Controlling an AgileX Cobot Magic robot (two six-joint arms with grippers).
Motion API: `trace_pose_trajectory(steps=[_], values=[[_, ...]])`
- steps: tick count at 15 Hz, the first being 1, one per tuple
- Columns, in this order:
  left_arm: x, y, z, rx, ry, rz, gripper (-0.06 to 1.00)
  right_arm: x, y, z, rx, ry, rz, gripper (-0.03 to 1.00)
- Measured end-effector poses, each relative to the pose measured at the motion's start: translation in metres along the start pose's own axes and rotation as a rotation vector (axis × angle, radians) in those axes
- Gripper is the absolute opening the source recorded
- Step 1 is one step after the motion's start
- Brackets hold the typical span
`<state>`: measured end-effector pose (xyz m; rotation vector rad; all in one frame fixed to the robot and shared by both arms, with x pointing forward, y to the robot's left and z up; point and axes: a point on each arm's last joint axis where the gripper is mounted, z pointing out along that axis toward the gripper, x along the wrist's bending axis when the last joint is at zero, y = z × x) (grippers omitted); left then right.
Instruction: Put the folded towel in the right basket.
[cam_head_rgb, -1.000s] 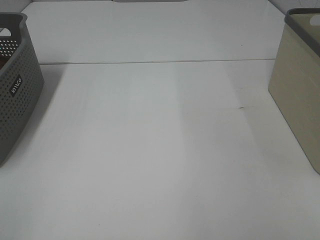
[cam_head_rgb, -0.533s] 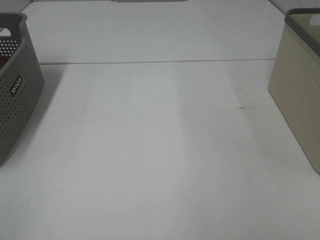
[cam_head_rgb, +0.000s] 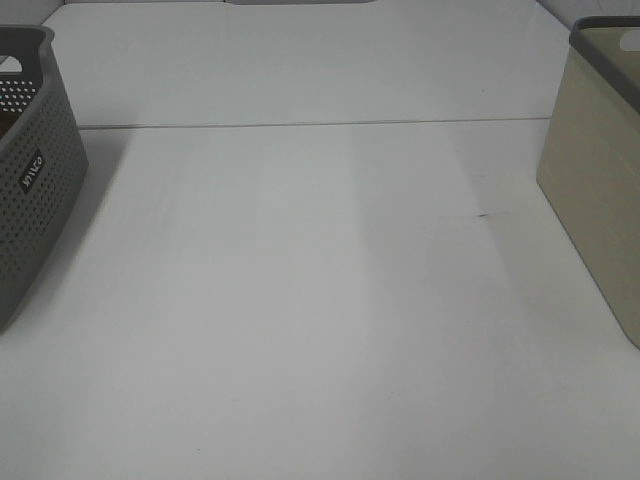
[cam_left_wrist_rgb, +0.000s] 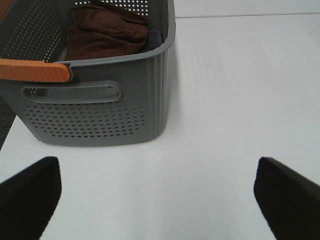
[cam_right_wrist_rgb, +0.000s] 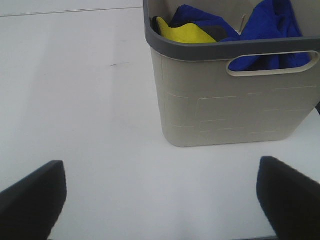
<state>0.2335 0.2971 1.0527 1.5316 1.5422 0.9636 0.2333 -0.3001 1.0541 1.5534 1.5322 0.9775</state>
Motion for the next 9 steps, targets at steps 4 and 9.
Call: trace_pose_trajectory(steps=[4,9], values=[[0.0,0.0,0.0,0.0,0.0,0.0,0.97,0.0,0.0,0.0,0.0,0.0,0.0,0.98],[0.0,0.0,0.0,0.0,0.0,0.0,0.97,0.0,0.0,0.0,0.0,0.0,0.0,0.98]])
